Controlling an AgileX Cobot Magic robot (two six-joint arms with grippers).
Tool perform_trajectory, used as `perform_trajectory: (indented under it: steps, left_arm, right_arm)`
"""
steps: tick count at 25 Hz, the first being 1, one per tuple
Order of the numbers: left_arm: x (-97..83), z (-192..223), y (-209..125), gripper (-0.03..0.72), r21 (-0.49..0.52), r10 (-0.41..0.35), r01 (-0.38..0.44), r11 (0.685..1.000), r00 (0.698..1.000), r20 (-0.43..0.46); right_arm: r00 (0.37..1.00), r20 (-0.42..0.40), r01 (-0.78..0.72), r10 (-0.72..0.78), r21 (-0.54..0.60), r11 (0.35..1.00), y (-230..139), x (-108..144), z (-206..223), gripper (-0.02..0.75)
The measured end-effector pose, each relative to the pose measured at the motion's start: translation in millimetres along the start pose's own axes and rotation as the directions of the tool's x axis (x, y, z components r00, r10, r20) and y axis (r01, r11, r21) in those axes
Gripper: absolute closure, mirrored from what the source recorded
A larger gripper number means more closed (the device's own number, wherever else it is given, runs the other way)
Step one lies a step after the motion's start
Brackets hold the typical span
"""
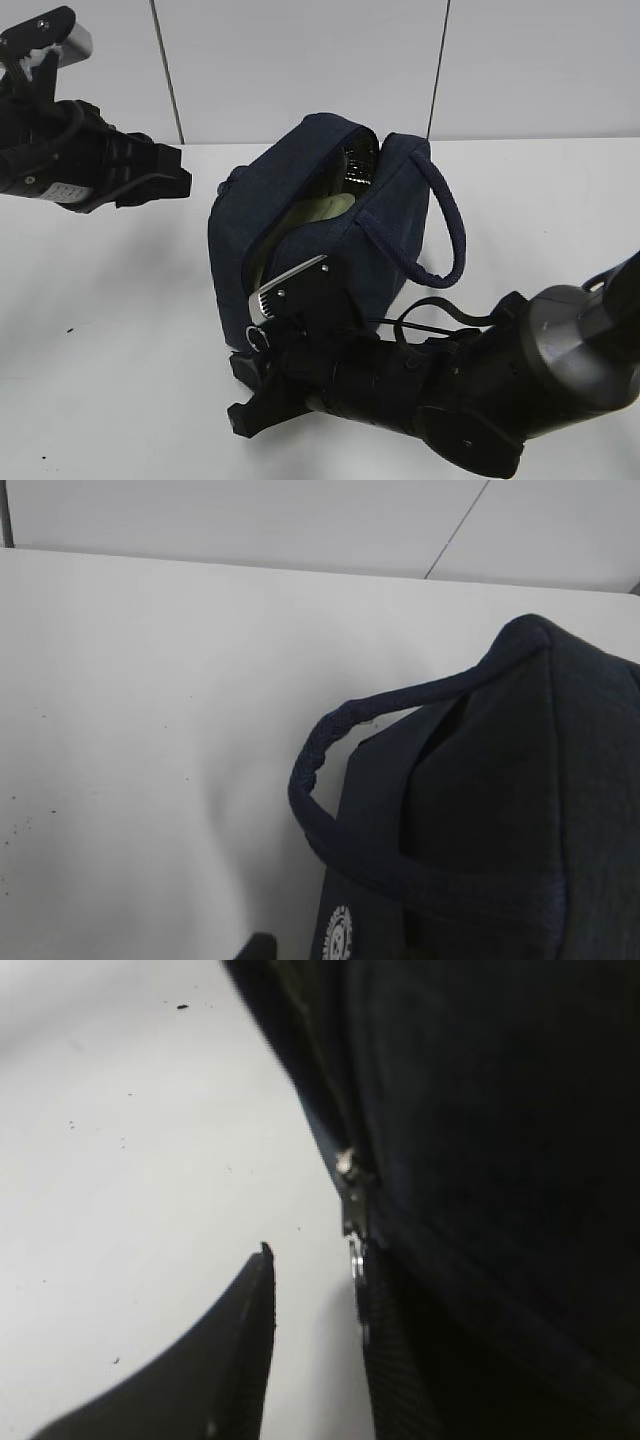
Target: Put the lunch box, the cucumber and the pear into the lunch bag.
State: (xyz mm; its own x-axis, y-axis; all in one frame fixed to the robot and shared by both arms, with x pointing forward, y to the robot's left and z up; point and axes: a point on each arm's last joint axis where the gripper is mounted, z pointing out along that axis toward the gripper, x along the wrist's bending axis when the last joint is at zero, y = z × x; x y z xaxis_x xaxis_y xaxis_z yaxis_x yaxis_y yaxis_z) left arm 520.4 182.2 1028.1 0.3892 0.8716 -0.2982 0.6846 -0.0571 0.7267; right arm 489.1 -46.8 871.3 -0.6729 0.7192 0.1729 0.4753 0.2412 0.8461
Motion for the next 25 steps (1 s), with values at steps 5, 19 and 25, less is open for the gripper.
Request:
perform_trajectory:
  steps: [5, 19, 25]
  left_arm:
    - [0.0, 0.0, 0.0, 0.449, 0.0, 0.0, 0.0, 1.0, 1.0, 0.0]
    - [0.1, 0.0, 0.0, 0.449, 0.0, 0.002, -0.002, 1.0, 1.0, -0.001]
    - [0.1, 0.0, -0.1, 0.449, 0.001, 0.005, -0.005, 1.0, 1.0, -0.001]
  right_arm:
    - [1.0, 0.005, 0.015, -0.015, 0.008, 1.0, 5.5, 0.9, -4.9, 0.495]
    - [1.0, 0.021, 0.02, -0.021, 0.059, 0.998, -0.3, -0.6, -8.9, 0.498]
    - [1.0, 0.021, 0.017, -0.017, 0.019, 1.0, 8.1, 0.6, -13.0, 0.498]
